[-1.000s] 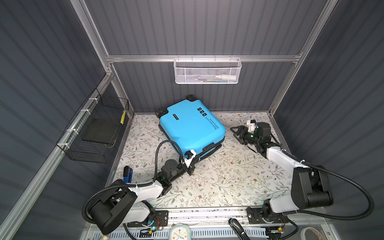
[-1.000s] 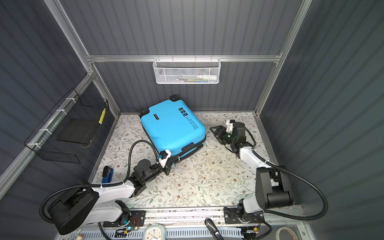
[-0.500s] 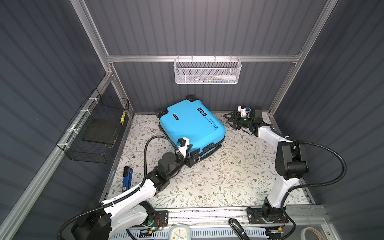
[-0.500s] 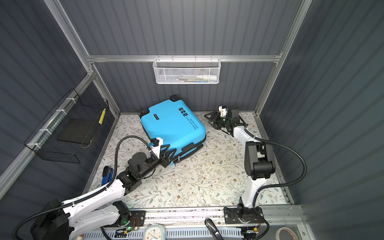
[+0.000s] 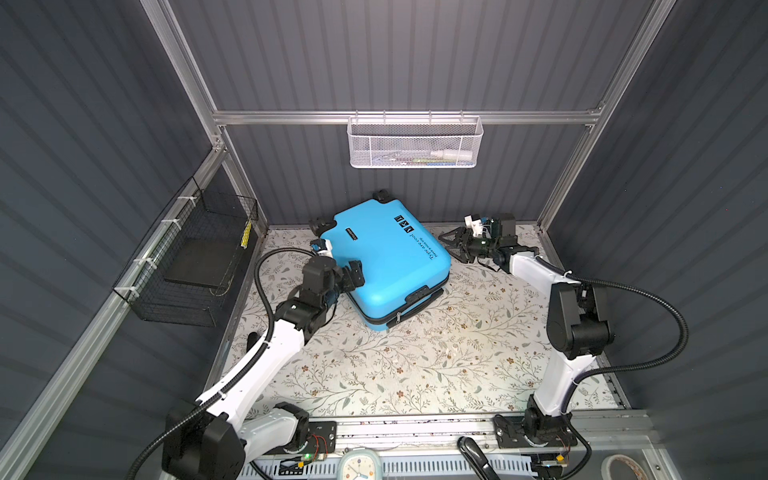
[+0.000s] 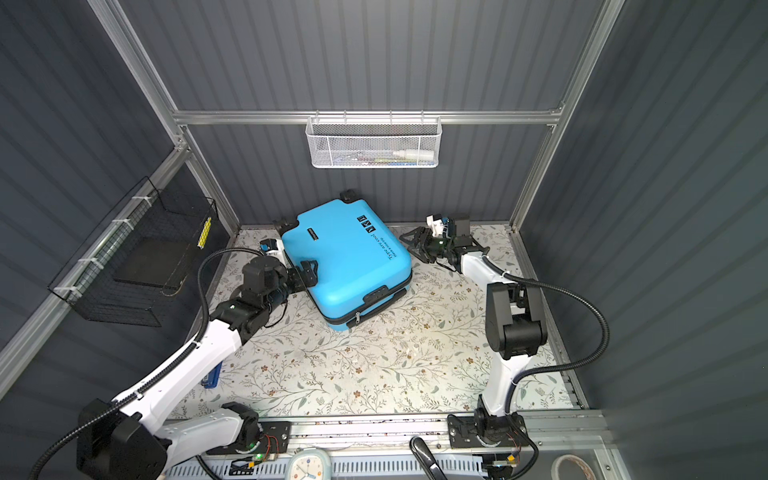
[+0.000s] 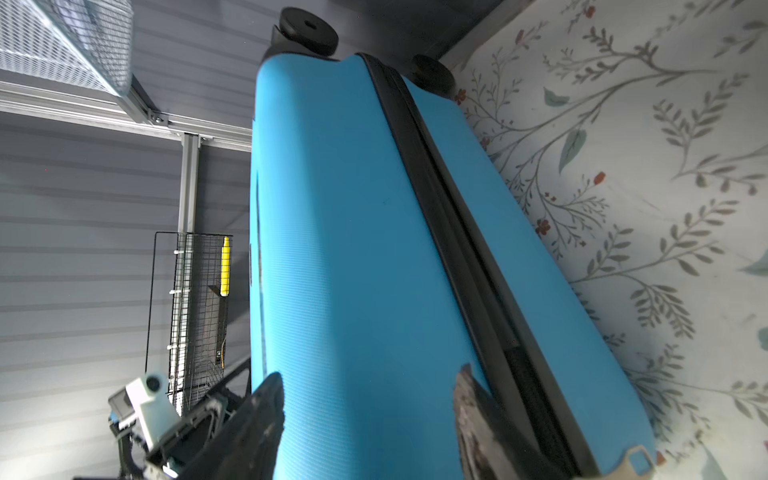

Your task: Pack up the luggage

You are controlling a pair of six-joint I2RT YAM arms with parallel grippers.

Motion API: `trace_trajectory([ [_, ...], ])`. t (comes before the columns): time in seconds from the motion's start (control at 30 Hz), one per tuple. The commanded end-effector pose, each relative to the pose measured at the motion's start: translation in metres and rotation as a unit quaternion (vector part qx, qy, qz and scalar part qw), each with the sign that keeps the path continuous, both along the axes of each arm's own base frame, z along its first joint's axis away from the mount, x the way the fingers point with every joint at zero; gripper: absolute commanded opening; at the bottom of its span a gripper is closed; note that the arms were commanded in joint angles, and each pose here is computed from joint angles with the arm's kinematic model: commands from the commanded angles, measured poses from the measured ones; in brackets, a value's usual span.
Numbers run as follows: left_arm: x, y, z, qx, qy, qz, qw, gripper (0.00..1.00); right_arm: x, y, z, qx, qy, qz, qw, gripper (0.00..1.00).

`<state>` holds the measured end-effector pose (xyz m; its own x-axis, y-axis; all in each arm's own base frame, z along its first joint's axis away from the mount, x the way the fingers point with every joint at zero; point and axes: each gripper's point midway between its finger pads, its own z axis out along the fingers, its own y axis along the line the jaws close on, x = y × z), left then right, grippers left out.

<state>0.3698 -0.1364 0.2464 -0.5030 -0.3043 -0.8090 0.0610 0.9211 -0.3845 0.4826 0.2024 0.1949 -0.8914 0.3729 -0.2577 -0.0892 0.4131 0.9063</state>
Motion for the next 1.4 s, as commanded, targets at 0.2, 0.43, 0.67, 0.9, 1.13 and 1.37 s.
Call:
trace_trajectory([
  [0.2,0.03,-0.029,-0.017,-0.026,0.041,-0.11,0.993,1.0,-0.05,0.019,0.004,0.01,-0.01,0.041,0.999,0.64],
  [0.43,0.046,-0.052,-0.01,-0.03,0.029,-0.17,0.985,1.0,-0.105,0.044,-0.019,0.017,0.007,0.071,0.997,0.63],
  [0.67,0.055,-0.072,-0.006,-0.044,0.024,-0.218,0.975,1.0,-0.154,0.068,-0.025,0.038,0.014,0.092,0.995,0.63],
  [0.9,0.069,-0.082,-0.006,-0.039,0.016,-0.24,0.97,1.0,-0.19,0.088,-0.013,0.031,-0.001,0.123,0.992,0.63],
  [1.13,0.077,-0.057,0.014,-0.004,-0.004,-0.212,0.977,1.0,-0.197,0.044,-0.017,-0.044,-0.053,0.073,0.995,0.64],
  [1.37,0.067,-0.019,0.045,0.022,-0.035,-0.143,0.989,1.0,-0.196,0.001,-0.044,-0.138,-0.135,0.072,0.979,0.63],
])
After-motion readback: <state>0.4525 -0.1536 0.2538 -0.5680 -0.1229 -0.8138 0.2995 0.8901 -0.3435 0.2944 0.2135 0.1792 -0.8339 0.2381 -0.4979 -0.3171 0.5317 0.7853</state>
